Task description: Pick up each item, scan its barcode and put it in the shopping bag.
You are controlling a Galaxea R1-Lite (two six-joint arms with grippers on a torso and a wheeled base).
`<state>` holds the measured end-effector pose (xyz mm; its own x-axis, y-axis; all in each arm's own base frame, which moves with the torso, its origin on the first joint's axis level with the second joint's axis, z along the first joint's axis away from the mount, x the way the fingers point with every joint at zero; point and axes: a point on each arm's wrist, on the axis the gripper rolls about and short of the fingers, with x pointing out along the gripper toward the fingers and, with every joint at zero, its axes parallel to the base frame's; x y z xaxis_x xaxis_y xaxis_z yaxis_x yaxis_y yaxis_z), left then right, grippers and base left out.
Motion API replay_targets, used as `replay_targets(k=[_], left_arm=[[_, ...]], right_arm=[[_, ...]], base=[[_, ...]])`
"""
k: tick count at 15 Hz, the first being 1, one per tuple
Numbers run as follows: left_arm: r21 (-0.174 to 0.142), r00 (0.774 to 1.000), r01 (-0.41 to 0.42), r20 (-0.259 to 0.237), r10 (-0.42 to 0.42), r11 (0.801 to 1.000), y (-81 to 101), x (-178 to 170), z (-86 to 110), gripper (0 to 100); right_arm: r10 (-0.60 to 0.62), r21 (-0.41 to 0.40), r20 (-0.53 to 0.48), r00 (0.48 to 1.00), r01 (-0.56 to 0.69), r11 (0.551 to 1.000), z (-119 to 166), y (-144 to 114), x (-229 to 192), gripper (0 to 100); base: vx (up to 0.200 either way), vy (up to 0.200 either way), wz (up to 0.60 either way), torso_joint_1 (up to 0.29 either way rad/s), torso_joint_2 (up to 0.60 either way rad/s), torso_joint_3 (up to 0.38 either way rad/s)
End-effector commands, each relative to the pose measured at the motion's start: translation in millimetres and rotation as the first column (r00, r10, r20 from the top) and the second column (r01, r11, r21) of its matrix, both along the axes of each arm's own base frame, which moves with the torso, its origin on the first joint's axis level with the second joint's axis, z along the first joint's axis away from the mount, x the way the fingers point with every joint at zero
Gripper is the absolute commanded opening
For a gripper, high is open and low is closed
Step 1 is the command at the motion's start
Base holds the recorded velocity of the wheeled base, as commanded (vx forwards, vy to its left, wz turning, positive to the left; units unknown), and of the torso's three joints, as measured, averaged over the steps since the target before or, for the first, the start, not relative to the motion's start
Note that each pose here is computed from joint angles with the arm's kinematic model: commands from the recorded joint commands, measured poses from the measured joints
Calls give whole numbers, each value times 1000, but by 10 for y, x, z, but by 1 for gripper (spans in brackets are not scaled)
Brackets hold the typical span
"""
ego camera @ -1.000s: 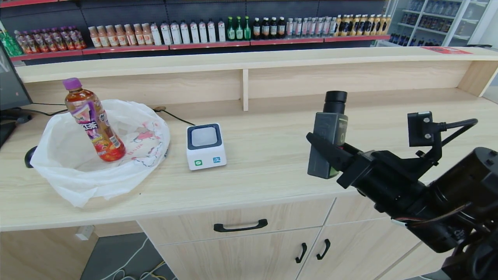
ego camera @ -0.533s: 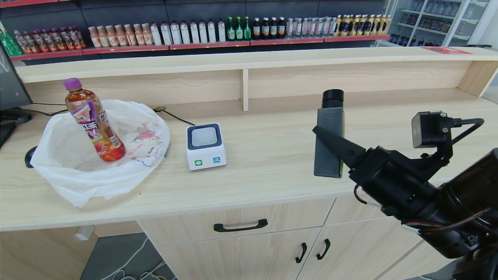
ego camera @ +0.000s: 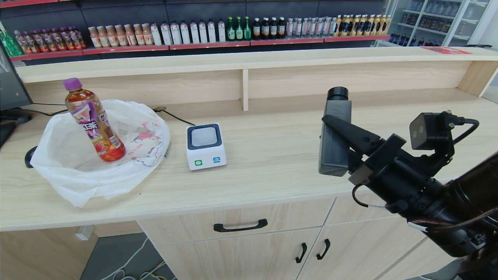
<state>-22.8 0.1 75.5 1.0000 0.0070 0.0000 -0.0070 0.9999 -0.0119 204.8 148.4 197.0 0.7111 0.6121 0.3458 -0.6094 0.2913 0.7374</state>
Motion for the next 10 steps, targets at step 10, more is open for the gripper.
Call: replay_targets(k=[10], left_arm=[[0,1000,-1,0,1,1000,0,0,0,100]], right_arm=[[221,302,-219,950,-149,942,19,-85,-308,0]], base=[[0,0,0,0,0,0]])
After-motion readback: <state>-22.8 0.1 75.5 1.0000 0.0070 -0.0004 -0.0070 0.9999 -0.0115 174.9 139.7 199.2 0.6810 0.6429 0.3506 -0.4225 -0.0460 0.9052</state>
